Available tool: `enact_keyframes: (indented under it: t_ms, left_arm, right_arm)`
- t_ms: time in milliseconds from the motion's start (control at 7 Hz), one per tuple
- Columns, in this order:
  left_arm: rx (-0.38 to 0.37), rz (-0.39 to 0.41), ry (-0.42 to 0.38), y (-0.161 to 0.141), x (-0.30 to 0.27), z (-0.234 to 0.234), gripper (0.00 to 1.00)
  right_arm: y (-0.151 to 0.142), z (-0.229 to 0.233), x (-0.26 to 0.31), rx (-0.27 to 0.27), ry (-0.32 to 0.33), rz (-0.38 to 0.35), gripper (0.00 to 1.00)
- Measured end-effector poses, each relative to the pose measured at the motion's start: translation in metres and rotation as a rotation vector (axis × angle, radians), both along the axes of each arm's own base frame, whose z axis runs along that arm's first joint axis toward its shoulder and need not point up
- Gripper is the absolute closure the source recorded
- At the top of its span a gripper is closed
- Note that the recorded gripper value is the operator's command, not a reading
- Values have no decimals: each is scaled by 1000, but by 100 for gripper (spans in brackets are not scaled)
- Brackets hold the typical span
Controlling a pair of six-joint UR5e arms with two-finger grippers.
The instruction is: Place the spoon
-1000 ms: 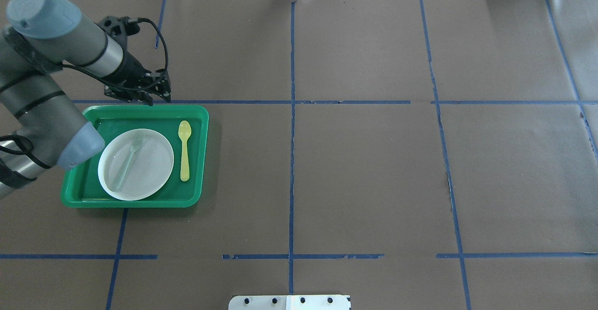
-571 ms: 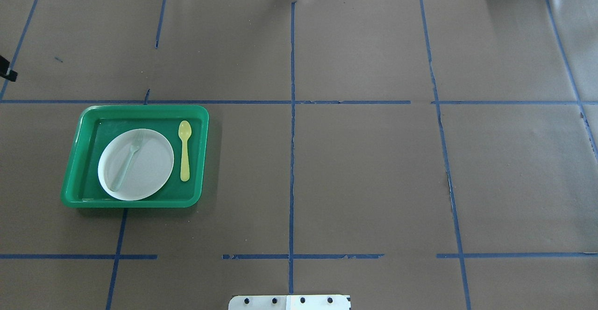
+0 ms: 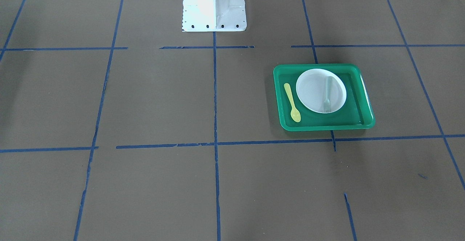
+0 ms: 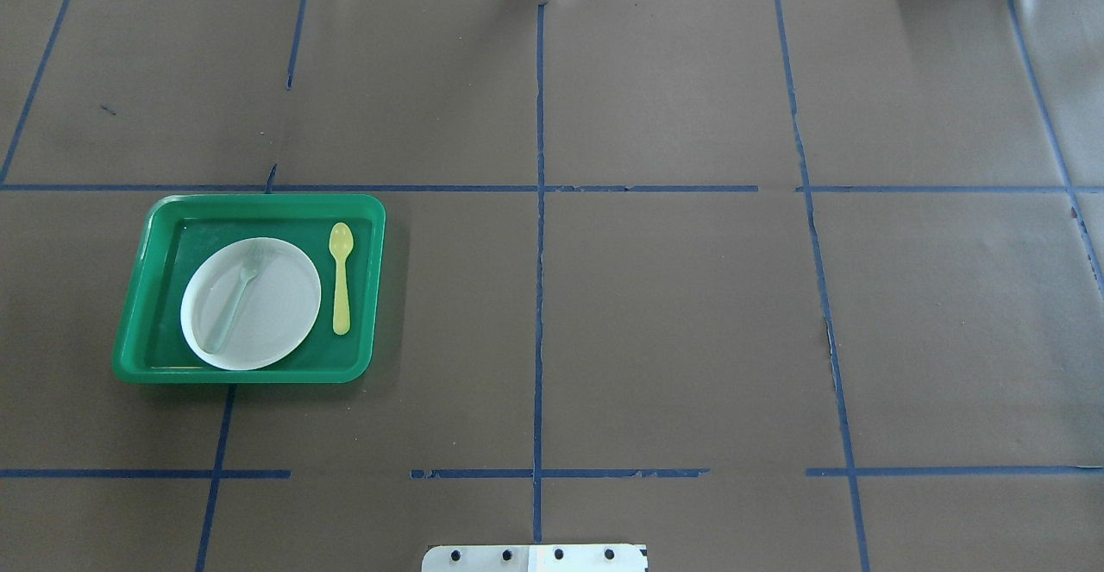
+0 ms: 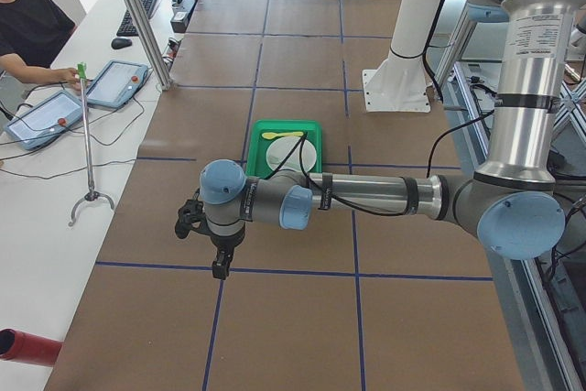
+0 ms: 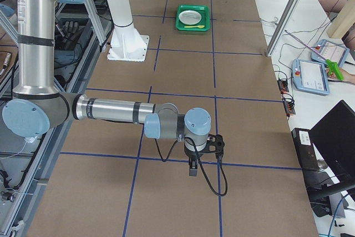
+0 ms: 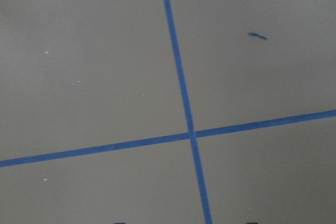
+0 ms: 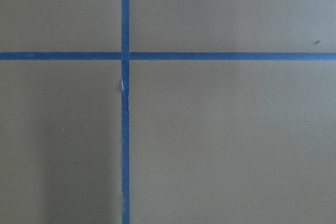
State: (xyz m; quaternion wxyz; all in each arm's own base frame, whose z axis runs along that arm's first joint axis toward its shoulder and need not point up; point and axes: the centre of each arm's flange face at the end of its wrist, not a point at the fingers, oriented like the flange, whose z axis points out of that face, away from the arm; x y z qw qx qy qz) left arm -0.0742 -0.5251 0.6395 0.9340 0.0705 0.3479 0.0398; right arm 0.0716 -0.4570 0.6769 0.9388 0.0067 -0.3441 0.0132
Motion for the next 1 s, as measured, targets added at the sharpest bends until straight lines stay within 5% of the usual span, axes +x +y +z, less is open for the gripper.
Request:
enact_keyframes:
  t_ms: [1000]
  left_arm:
    - [2, -21, 8, -8, -8, -19, 0]
  right_arm:
    - [0, 0, 0, -1, 0, 0, 0]
